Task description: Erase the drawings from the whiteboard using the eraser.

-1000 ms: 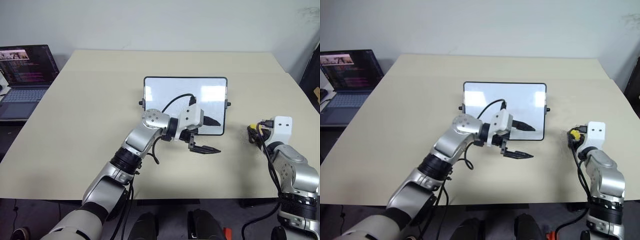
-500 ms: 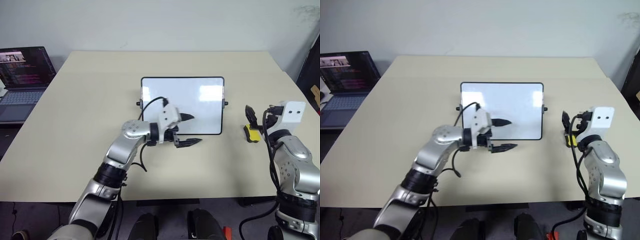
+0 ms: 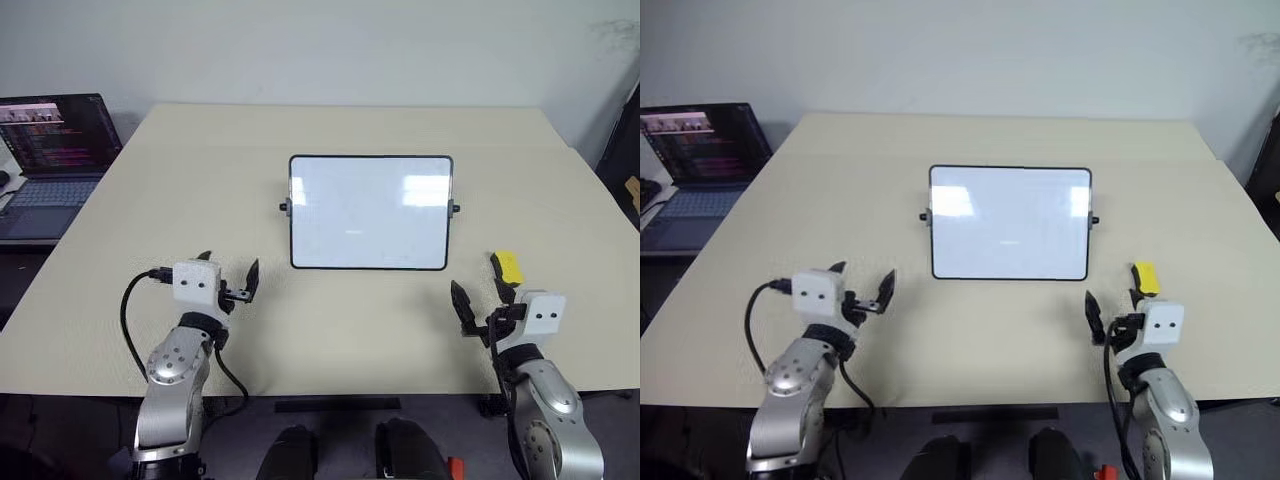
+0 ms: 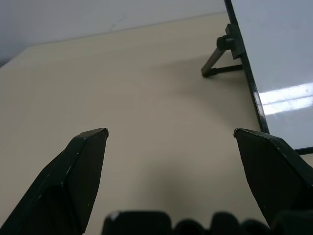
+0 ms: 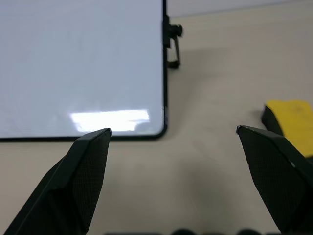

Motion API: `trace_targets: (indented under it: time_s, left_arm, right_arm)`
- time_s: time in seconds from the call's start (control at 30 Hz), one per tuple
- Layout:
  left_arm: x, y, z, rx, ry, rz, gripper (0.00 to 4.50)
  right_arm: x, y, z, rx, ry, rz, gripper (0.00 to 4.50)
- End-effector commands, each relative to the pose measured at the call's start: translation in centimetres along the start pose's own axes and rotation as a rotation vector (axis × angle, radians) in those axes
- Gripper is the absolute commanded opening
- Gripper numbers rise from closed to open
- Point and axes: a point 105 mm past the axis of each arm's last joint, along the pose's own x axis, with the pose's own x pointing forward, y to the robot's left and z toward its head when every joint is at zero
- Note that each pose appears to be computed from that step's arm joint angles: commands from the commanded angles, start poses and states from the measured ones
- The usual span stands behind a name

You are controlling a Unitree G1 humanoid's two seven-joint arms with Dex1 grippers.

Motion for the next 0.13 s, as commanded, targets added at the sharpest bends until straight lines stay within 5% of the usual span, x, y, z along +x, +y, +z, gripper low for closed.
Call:
trace_targets:
  time_s: [0.03,0.13]
  left_arm:
    - [-0.35,0.5,0.4,0.0,-0.008,0.052,4.5]
    - [0.4,0.39,0.7,-0.029,-0.017,0.059,4.5]
  right_arm:
    - [0.3,-0.26,0.18,-0.005,-0.024,-0.001,4.47]
    - [0.87,-0.68,-0.8,-0.002,0.013,-0.004,4.47]
